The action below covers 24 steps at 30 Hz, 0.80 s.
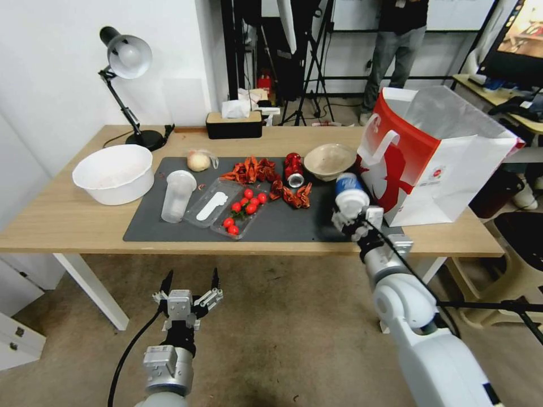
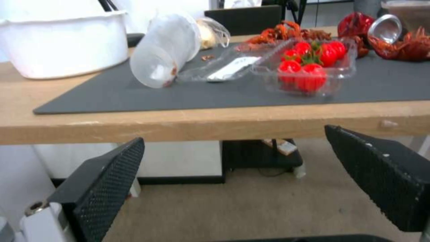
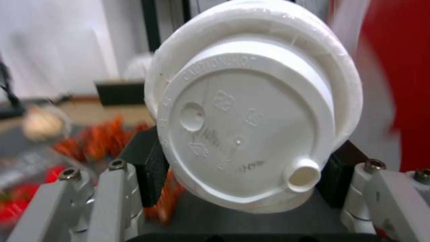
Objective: Pick up the trash from the table and place it into the takeout bag.
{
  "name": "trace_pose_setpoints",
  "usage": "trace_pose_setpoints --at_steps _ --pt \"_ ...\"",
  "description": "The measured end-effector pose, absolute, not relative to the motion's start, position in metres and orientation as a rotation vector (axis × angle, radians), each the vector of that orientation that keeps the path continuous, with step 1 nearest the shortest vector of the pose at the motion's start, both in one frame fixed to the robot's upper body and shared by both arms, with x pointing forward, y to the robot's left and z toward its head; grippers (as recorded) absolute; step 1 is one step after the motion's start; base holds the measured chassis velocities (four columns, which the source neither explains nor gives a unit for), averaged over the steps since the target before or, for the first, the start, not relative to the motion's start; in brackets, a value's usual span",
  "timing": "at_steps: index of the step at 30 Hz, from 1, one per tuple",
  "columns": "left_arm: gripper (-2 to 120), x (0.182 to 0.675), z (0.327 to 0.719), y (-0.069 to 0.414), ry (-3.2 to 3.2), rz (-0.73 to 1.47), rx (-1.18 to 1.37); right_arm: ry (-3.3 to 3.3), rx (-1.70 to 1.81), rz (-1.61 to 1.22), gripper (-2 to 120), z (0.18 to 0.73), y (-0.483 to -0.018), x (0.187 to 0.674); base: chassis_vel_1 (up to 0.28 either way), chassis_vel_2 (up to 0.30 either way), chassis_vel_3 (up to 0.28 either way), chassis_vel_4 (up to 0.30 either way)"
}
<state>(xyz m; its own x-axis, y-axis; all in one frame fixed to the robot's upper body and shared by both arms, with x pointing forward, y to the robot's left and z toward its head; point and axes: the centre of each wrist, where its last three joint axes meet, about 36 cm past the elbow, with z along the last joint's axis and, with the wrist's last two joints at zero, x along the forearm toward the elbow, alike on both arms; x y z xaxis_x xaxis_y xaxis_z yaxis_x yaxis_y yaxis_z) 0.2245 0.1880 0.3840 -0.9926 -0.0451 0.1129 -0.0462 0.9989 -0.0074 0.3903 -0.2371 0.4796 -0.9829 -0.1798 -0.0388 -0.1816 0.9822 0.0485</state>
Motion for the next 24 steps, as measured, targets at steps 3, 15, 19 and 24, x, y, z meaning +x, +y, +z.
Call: trace_pose_setpoints --at_steps 3,15,19,24 --pt "100 0.223 0.386 0.189 -3.035 0.013 0.079 3.026 -0.318 0.063 61 0.508 -0.243 0.385 0.000 0.000 0.000 0.000" --pt "100 0.221 0.391 0.194 -3.045 0.005 0.104 2.894 -0.177 0.164 61 0.603 -0.291 0.404 0.000 0.000 0.000 0.000" --pt "100 0.220 0.391 0.194 -3.042 0.007 0.114 2.906 -0.080 0.196 61 0.615 -0.319 0.421 0.000 0.000 0.000 0.000" --pt "100 0.220 0.390 0.195 -3.045 -0.017 0.121 2.931 0.006 0.191 61 0.616 -0.342 0.441 0.000 0.000 0.000 0.000"
